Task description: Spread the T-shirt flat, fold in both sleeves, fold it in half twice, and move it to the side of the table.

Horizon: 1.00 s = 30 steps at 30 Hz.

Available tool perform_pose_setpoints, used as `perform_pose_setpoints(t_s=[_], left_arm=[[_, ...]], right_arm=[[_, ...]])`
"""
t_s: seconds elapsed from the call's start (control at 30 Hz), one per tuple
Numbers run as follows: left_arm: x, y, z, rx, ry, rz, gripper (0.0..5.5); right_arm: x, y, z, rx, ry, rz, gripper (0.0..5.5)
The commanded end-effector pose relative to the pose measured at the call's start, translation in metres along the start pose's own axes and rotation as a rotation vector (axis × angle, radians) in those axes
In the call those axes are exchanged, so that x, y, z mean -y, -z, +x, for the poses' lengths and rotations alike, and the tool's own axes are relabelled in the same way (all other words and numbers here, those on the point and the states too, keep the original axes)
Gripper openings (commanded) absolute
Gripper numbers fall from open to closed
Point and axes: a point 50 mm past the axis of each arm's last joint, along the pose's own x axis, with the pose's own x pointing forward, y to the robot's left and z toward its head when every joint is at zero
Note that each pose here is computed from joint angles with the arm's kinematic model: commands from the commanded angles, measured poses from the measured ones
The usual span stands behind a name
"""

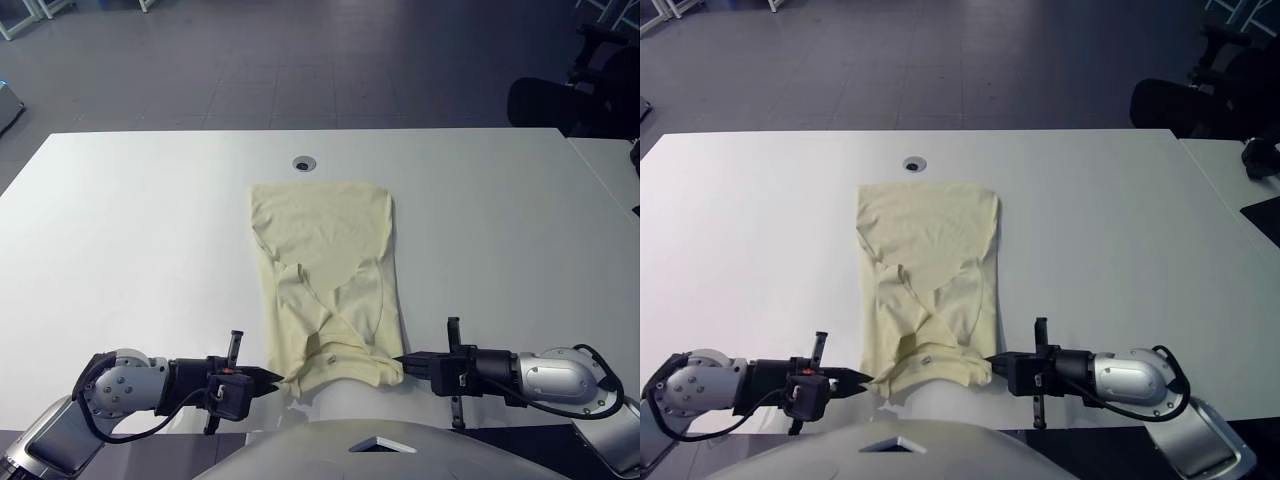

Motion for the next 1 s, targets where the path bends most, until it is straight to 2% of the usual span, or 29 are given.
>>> perform_pose_setpoints(t_s=[0.03,0.23,0.6,0.8,1.0], left_arm=[[0.009,0.000,-0.002,-0.022,0.114,-0.067,0.00],[0.007,-0.002,-0.009,0.007,0.155,-0.191,0.00],[-0.013,-0.042,-0.028,0.218,0.300,-0.610,0.00],[-0.040,-0.039,-0.038,0.277,0.273,-0.730,0.00],[-0.074,-0.025,-0.047,0.308,0.258,-0.760,0.00]], right_arm=[[-0.004,0.000,-0.009,-0.023,-0.077,0.076,0.02],[-0.017,0.005,-0.021,-0.071,-0.205,0.145,0.02],[-0.010,-0.017,-0.035,0.064,-0.382,0.419,0.02],[0.027,-0.012,-0.050,0.144,-0.340,0.597,0.02],[0.071,-0.011,-0.052,0.221,-0.309,0.651,0.02]])
